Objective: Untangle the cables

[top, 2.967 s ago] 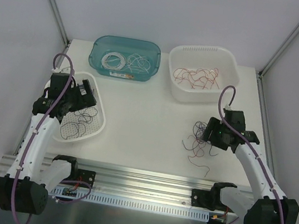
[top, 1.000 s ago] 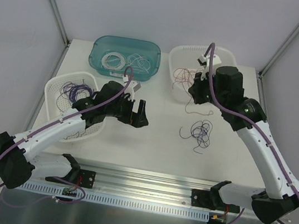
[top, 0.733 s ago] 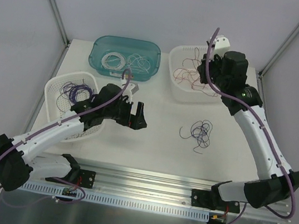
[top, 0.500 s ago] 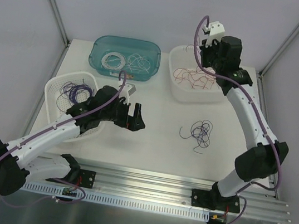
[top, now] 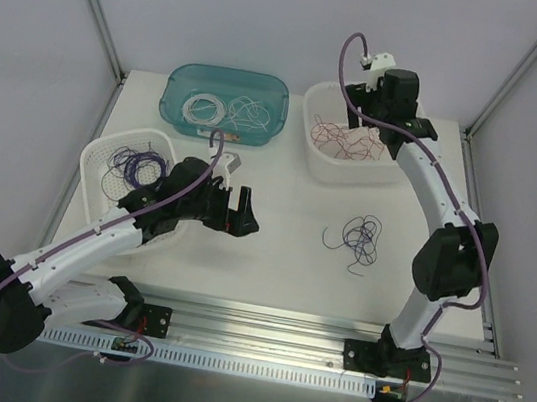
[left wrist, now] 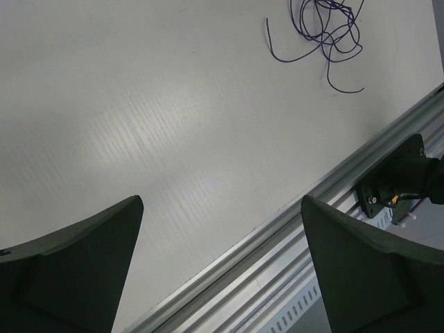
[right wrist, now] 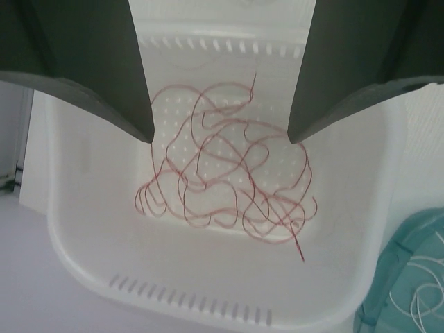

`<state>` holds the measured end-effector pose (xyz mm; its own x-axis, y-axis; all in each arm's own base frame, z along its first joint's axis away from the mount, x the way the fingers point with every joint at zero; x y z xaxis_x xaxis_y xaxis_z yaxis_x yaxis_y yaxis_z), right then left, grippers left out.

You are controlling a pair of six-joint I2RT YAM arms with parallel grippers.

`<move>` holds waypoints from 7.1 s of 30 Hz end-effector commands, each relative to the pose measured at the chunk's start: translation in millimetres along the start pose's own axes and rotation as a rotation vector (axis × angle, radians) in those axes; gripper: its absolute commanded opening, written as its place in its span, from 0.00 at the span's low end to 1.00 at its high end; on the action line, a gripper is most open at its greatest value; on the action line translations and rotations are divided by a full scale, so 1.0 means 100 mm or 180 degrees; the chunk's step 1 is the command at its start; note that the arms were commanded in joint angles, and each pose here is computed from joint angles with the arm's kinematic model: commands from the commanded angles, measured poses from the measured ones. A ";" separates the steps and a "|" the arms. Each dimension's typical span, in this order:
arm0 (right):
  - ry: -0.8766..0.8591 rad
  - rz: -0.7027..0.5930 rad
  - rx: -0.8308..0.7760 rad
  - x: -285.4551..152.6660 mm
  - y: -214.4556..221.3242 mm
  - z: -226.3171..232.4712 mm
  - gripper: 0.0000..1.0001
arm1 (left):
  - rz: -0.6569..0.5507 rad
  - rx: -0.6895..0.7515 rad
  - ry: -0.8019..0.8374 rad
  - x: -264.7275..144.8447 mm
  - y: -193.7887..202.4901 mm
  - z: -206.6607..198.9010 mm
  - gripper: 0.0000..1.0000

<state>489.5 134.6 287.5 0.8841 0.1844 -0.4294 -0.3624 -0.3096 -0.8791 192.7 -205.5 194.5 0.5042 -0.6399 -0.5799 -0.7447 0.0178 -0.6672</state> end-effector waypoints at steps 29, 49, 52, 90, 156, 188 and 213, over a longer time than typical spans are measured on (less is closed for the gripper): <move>0.0279 0.1496 0.2409 -0.86 2.61 0.19 0.49 | 0.0334 -0.0080 0.0226 0.32 0.00 -0.27 0.99; -0.0946 0.0606 0.1888 -1.62 1.11 0.71 0.01 | 0.0209 0.0113 0.0339 0.40 -0.20 -0.46 0.99; -0.1175 0.0448 0.1853 -1.78 0.91 0.86 0.01 | 0.0125 0.0171 0.0402 0.44 -0.28 -0.53 0.99; -0.0503 0.0352 0.1346 -2.24 1.03 0.77 0.01 | -0.1062 0.0136 0.0164 0.61 -0.88 -0.62 0.00; -0.0532 0.1704 0.0953 -0.70 2.31 1.90 0.43 | -0.2021 0.0743 0.0003 -1.71 -1.87 -0.55 0.00; 0.0666 0.1623 0.2448 -1.57 2.43 0.14 0.01 | -0.2647 0.0747 -0.2473 -2.91 -2.48 0.09 0.00; -0.0025 0.1679 0.2141 -1.55 2.33 0.55 0.04 | -0.2207 0.0521 -0.3679 -2.94 -2.06 0.71 0.00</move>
<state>246.1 78.6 125.9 0.5185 0.1403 -0.8435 -0.8373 0.2833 -0.4676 237.6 20.6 471.3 0.9133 0.3875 -0.1256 -0.1760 0.0974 -0.9796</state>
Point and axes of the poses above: each gripper's point midway between its finger pads, its own x axis out along the fingers, its own z axis along the line the jaws close on, y = z × x, the point moved 4 cm from there along -x, back along the fingers, and after that the axes turned 2 degrees about x, right-handed, at the moved point
